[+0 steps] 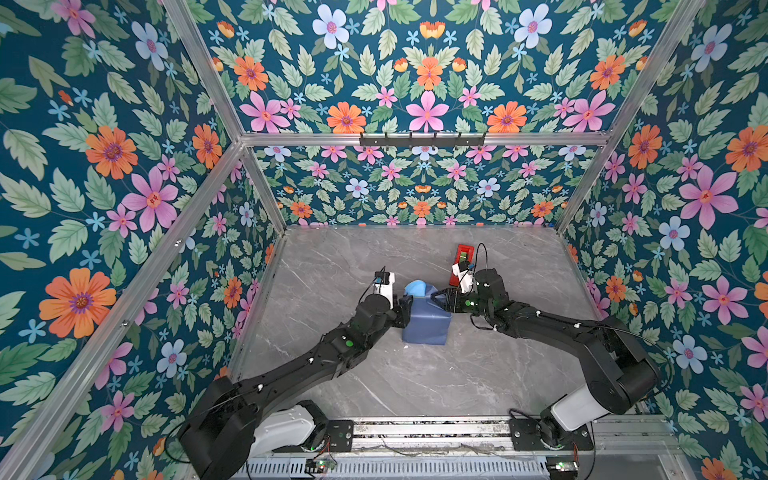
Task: Wrap the gift box in paper
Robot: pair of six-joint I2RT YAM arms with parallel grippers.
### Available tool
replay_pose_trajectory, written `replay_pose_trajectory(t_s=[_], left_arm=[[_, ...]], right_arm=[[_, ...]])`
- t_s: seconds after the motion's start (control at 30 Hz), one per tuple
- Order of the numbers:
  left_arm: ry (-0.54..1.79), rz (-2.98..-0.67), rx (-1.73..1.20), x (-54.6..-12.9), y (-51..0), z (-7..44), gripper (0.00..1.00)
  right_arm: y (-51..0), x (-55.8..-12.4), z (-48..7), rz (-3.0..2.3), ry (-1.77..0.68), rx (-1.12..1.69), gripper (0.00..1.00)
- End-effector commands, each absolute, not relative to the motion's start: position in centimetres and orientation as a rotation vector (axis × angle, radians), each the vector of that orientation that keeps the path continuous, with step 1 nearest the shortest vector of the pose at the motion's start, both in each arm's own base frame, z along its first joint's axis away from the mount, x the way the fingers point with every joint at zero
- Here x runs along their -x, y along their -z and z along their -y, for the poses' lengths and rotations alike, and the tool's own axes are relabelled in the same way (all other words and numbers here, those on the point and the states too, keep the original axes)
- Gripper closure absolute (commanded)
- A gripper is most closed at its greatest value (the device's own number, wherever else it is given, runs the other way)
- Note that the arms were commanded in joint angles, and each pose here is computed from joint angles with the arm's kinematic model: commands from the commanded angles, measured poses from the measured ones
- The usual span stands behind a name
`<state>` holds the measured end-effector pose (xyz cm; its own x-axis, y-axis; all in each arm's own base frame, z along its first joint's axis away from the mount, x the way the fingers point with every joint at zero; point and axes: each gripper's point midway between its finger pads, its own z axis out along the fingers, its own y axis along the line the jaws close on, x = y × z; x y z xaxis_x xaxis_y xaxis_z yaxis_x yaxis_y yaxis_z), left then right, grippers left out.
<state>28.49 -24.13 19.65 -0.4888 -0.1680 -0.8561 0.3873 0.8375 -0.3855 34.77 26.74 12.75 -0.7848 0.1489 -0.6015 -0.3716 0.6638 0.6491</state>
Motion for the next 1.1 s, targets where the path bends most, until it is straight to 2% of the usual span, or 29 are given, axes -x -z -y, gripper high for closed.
replay_pose_trajectory(t_s=[0.0, 0.07, 0.17, 0.37, 0.53, 1.07], left_arm=[[0.688, -1.978, -0.079, -28.2, -19.5, 21.9, 0.4], [0.685, -2.0, 0.016, -28.6, -18.8, 19.9, 0.36], [0.691, -2.053, 0.057, -29.5, -17.7, 19.0, 0.34], [0.735, -2.203, -0.06, -30.2, -14.9, 22.3, 0.34], [0.775, -2.206, -0.095, -29.7, -14.5, 24.4, 0.34], [0.702, -2.208, -0.113, -31.4, -13.9, 24.8, 0.33]], right_arm=[[-10.6, -34.1, -25.9, -2.329, -0.996, 0.16, 0.43], [-10.5, -34.1, -25.9, -2.329, -0.999, 0.16, 0.43], [-10.5, -34.1, -26.0, -2.329, -1.003, 0.162, 0.43], [-10.6, -34.1, -26.0, -2.328, -1.002, 0.161, 0.44], [-10.7, -34.1, -26.2, -2.328, -1.005, 0.164, 0.44], [-10.5, -34.1, -26.5, -2.329, -1.013, 0.174, 0.44]])
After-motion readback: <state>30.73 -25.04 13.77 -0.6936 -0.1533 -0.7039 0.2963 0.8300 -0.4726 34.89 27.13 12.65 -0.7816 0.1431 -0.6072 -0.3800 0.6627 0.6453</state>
